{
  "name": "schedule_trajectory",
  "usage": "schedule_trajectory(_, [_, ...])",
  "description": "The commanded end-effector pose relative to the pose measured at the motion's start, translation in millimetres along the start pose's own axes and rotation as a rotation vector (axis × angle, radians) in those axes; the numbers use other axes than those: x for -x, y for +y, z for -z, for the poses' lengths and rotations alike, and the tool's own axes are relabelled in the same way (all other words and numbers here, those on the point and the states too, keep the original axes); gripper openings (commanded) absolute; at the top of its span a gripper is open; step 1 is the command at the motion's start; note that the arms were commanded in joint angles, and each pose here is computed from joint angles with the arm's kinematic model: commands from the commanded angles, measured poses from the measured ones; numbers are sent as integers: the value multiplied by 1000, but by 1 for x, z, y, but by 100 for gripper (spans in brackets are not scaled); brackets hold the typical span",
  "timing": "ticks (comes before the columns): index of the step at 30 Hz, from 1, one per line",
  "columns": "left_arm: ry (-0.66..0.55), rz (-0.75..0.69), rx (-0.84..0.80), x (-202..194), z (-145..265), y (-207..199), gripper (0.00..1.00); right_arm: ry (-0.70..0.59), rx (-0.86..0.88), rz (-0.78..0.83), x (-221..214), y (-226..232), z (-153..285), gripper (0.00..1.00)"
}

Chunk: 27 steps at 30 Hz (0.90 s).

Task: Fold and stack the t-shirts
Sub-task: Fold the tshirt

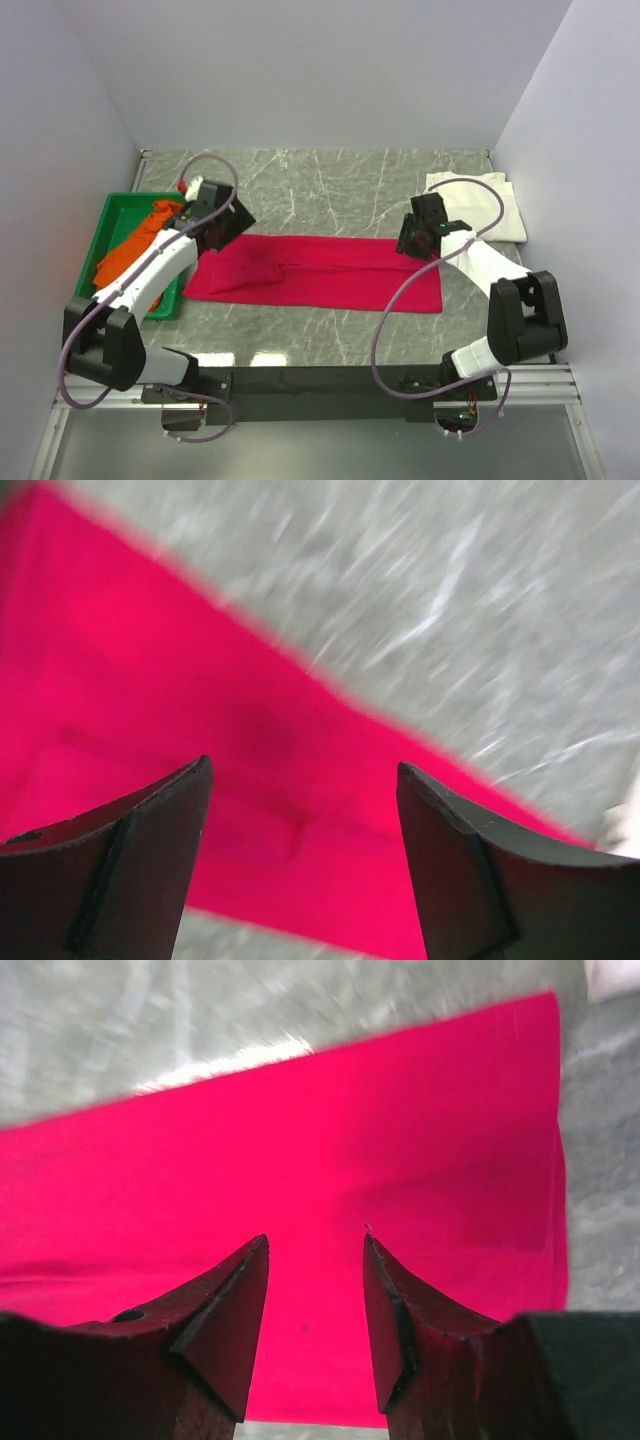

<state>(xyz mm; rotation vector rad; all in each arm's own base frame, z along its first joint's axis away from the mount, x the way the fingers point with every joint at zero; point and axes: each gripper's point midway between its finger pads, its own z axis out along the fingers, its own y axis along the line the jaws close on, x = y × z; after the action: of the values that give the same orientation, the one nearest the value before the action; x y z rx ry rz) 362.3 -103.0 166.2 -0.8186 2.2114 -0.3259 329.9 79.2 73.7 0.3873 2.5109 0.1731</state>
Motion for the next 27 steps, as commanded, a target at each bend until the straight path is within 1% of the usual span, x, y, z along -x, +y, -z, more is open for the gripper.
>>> schedule_trajectory(1, [120, 45, 64, -49, -8, 29, 79, 42, -79, 65, -8, -14, -8, 49])
schedule_trajectory(3, [141, 51, 85, -61, -14, 39, 79, 44, -90, 71, -7, -15, -13, 49])
schedule_trajectory(8, [169, 51, 109, -70, -33, 42, 78, 128, -90, 111, -24, -12, -29, 49])
schedule_trajectory(9, [184, 45, 133, -74, -41, 46, 78, 143, -96, 122, -28, -12, -31, 49])
schedule_trajectory(14, [181, 20, 180, -67, -64, 47, 77, 231, -114, 174, -53, -10, -34, 49])
schedule_trajectory(16, [207, 0, 221, -72, -78, 55, 76, 265, -118, 193, -62, -10, -31, 49])
schedule_trajectory(17, [201, 2, 221, -66, -83, 53, 75, 280, -117, 201, -67, -9, -31, 49])
schedule_trajectory(18, [221, -17, 244, -71, -92, 58, 74, 300, -103, 215, -75, -5, -29, 49])
schedule_trajectory(20, [221, -27, 240, -65, -103, 52, 74, 343, -98, 232, -88, -6, -26, 49])
schedule_trajectory(21, [241, -50, 263, -69, -112, 57, 74, 371, -88, 246, -97, -4, -24, 49])
schedule_trajectory(22, [230, -58, 255, -61, -117, 49, 74, 389, -88, 257, -104, -5, -22, 49])
schedule_trajectory(25, [247, -129, 279, -59, -139, 50, 75, 413, -68, 314, -118, 3, -15, 49])
schedule_trajectory(26, [230, -169, 258, -43, -144, 36, 76, 423, -64, 329, -122, 4, -13, 49])
schedule_trajectory(27, [247, -201, 278, -45, -157, 40, 77, 438, -58, 351, -127, 7, -9, 49])
